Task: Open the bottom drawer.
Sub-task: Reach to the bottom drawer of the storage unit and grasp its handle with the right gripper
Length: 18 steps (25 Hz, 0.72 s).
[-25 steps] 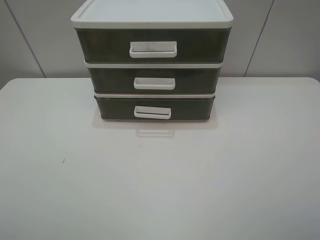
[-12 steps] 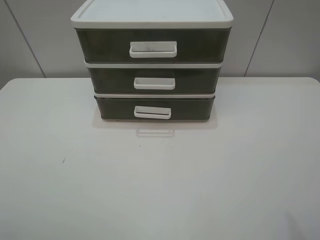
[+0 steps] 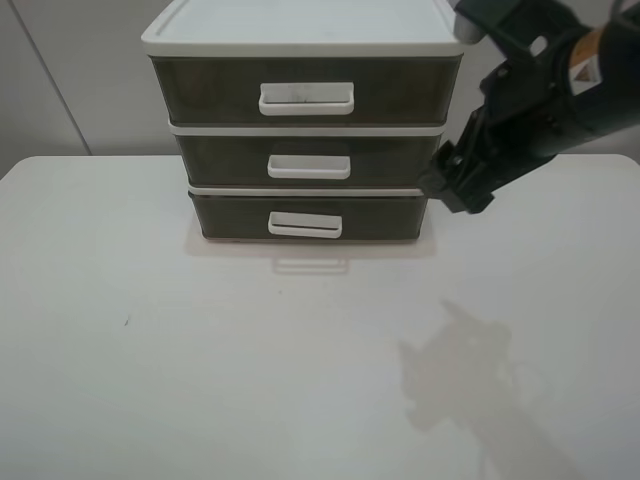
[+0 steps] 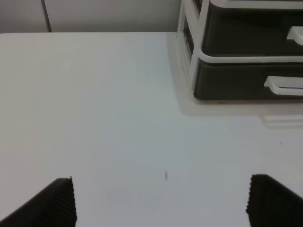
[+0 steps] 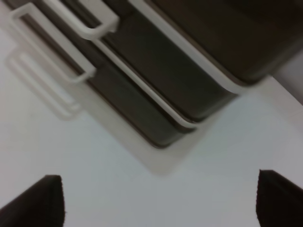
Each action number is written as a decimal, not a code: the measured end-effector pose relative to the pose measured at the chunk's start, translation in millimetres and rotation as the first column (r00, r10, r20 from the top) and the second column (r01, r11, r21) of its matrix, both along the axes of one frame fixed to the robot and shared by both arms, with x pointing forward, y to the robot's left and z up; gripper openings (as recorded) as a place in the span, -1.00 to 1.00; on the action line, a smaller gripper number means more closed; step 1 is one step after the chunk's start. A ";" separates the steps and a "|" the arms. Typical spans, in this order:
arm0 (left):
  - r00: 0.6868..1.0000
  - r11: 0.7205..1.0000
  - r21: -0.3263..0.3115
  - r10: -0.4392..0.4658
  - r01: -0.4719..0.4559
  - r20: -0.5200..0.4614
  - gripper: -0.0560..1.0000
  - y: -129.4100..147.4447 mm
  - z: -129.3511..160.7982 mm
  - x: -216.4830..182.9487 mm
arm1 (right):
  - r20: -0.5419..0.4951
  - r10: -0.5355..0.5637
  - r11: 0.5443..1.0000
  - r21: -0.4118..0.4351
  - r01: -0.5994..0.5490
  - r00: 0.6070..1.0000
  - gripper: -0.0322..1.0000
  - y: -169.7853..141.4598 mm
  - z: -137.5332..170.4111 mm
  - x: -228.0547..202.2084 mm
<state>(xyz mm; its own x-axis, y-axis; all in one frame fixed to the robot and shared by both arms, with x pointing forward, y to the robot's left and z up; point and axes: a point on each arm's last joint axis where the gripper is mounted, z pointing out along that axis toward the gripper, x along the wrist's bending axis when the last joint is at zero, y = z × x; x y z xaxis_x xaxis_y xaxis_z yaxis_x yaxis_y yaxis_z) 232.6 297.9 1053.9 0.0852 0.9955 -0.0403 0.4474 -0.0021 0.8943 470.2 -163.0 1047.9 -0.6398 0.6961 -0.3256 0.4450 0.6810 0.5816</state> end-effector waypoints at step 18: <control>1.000 1.000 0.000 0.000 0.000 0.000 0.52 0.0 0.0 0.0 | 0.115 0.603 0.796 -0.151 -0.586 0.789 0.61 65.7 -134.0 -20.0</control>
